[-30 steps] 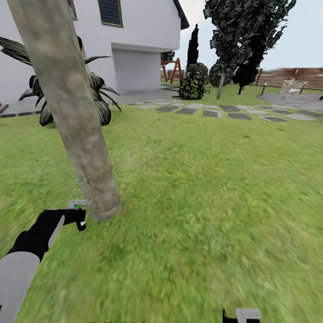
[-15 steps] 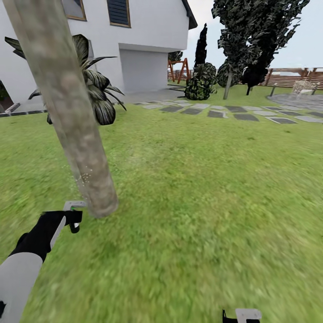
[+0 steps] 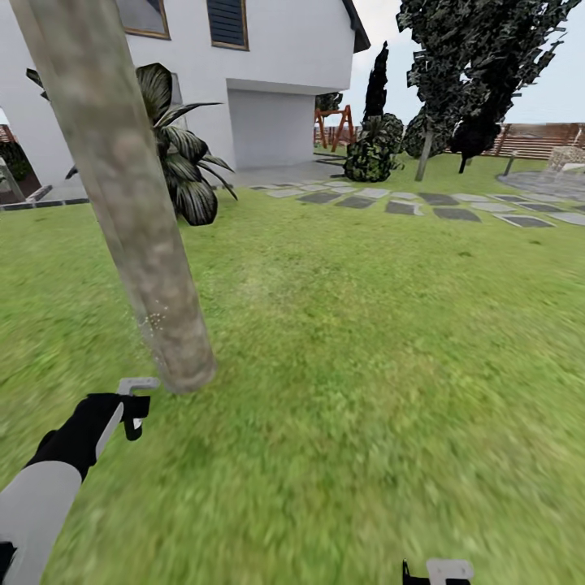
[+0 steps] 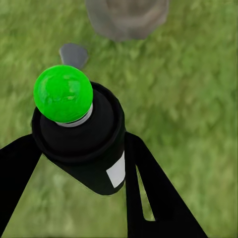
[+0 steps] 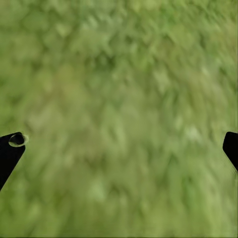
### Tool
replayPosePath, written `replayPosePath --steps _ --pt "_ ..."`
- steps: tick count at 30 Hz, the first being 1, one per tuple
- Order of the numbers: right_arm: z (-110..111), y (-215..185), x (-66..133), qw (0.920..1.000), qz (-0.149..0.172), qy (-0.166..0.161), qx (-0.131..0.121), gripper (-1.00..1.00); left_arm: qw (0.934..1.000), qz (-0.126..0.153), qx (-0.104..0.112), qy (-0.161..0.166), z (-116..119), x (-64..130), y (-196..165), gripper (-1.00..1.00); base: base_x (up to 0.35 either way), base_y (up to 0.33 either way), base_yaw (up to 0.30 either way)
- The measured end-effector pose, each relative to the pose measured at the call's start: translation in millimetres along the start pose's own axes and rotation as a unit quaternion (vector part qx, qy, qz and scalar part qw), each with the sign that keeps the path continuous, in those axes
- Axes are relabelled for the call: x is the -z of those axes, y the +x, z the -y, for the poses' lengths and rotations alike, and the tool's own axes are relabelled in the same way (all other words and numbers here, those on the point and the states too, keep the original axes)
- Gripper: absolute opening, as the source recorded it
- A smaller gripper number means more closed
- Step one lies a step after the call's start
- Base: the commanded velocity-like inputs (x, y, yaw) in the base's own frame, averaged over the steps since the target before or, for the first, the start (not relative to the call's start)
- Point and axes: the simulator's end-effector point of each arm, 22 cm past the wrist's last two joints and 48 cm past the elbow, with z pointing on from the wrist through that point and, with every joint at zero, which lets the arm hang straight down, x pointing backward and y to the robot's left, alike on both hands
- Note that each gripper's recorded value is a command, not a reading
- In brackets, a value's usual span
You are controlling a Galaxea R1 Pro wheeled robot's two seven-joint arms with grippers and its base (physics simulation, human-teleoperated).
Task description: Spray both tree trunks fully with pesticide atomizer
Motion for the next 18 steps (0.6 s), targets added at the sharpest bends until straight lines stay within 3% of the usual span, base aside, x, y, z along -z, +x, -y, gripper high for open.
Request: replayPosePath --steps 11,18 --pt "0 0 0.0 1.0000 0.000 0.000 0.000 1.00 1.0000 -0.004 0.002 -0.001 -1 -1.2 4 -1.00 0.261 -0.150 0.000" --pt "0 0 0.0 1.0000 0.000 0.000 0.000 1.00 0.9994 -0.032 0.004 -0.013 -20 -12.5 46 -1.00 0.233 -0.103 0.048"
